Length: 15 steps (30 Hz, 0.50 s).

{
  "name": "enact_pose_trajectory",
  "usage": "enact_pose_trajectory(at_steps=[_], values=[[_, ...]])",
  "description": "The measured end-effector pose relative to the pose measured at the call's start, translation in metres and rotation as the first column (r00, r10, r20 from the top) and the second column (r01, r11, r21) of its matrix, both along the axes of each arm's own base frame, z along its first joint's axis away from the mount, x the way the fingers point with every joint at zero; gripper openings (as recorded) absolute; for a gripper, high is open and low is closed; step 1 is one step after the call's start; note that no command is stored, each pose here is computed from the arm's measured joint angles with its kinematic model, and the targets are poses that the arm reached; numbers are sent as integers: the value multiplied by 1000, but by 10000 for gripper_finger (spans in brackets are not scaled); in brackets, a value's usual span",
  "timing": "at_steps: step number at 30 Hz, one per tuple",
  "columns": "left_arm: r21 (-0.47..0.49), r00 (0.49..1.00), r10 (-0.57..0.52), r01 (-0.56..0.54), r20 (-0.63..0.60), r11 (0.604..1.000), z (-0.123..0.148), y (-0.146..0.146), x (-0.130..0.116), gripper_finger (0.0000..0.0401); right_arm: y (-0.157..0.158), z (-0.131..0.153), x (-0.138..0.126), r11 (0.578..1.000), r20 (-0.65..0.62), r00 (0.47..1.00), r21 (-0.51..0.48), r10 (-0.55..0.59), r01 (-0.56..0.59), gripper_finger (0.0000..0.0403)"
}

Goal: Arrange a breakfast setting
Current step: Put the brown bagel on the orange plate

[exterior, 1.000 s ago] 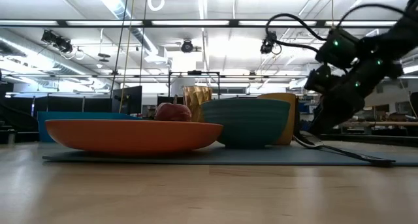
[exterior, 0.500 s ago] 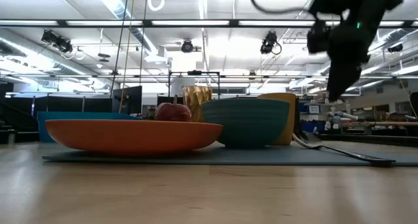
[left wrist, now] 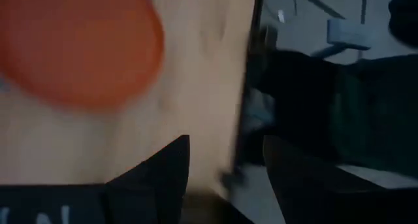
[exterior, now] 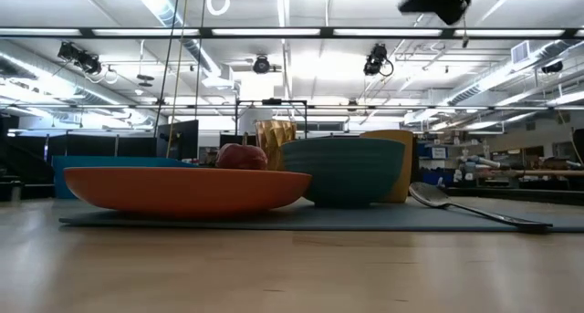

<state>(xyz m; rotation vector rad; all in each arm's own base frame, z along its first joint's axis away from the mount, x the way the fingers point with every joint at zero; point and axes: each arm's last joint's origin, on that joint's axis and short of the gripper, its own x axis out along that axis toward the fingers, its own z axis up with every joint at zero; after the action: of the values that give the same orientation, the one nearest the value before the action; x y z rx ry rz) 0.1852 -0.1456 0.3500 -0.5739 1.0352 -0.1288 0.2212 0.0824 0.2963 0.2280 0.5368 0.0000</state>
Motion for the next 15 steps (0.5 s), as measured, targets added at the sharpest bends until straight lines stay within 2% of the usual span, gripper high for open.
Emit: enact_pose_trajectory(at_steps=[2, 5, 9, 12, 15], values=[[-84, 991, 57, -67, -121, 994, -4, -11, -9, 203, 7, 1, 8, 998, 65, 997, -51, 37, -34, 352], [-178, 952, 115, -170, -284, 969, -7, -28, -24, 203, 14, -3, 21, 987, 110, 990, -144, 93, -77, 352], [-223, 883, 185, -303, -431, 926, -9, -43, -40, 203, 15, -13, 42, 959, 141, 980, -266, 143, -101, 352], [-183, 817, 258, -399, -516, 898, -12, -46, -49, 203, 13, -21, 56, 943, 152, 976, -318, 158, -103, 352], [-47, 714, 377, -496, -590, 867, -22, -44, -56, 203, 8, -28, 66, 933, 148, 977, -349, 154, -94, 352]])
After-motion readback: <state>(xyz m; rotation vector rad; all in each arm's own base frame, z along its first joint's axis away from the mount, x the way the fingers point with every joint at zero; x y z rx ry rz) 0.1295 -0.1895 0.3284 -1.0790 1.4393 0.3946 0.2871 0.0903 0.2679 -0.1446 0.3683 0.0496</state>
